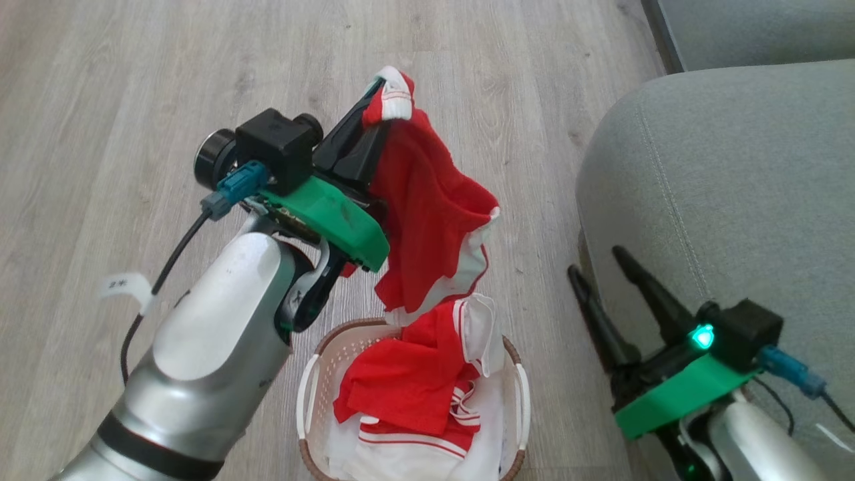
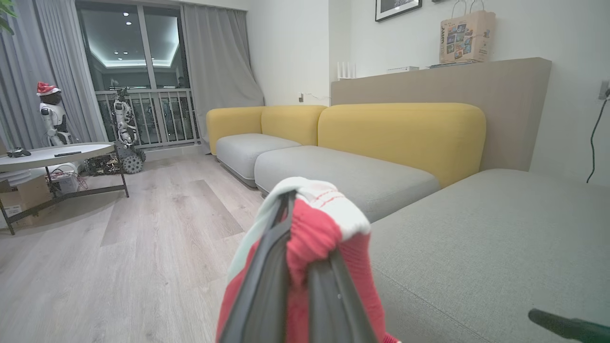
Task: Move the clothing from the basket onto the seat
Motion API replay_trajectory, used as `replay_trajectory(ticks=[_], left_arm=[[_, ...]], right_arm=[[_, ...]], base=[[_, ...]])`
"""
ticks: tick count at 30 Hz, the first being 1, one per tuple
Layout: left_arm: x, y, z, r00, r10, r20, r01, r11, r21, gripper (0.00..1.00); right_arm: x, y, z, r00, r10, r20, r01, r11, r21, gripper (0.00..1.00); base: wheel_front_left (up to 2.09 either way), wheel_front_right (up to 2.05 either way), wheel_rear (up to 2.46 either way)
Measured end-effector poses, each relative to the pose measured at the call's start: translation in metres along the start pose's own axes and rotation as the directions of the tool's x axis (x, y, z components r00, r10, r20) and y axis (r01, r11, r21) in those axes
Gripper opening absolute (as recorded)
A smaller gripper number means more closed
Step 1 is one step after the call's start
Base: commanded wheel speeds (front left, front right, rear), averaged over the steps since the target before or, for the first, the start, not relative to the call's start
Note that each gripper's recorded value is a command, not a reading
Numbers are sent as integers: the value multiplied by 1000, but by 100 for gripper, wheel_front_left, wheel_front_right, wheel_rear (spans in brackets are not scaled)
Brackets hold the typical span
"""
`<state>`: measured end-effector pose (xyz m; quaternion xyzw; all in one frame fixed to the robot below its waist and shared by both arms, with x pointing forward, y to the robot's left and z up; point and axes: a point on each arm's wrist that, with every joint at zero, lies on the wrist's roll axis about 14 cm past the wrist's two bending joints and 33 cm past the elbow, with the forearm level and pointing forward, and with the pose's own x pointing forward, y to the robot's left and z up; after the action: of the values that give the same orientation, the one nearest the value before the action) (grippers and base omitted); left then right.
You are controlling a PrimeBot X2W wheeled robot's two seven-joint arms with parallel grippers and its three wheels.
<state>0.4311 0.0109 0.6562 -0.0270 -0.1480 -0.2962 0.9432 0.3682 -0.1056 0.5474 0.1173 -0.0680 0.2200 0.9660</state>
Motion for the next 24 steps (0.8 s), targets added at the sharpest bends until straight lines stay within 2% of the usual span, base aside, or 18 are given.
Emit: replay_trajectory(ticks=[6,13,24], left_arm=[[0,-4,3,1000,-14,-1,14,1000,0,0],[-1,-9,9,1000,-28,5,28,999,-17,0],[-8,-25,14,998,-63,2,63,997,-37,0]], right_arm=[[-6,21,-16,996,67,-56,-65,997,48,100],[-8,25,-51,979,101,-179,-95,995,40,100],[34,64,-69,943,238,-234,-231,971,59,100]], base=[[0,0,0],[0,0,0],[0,0,0]])
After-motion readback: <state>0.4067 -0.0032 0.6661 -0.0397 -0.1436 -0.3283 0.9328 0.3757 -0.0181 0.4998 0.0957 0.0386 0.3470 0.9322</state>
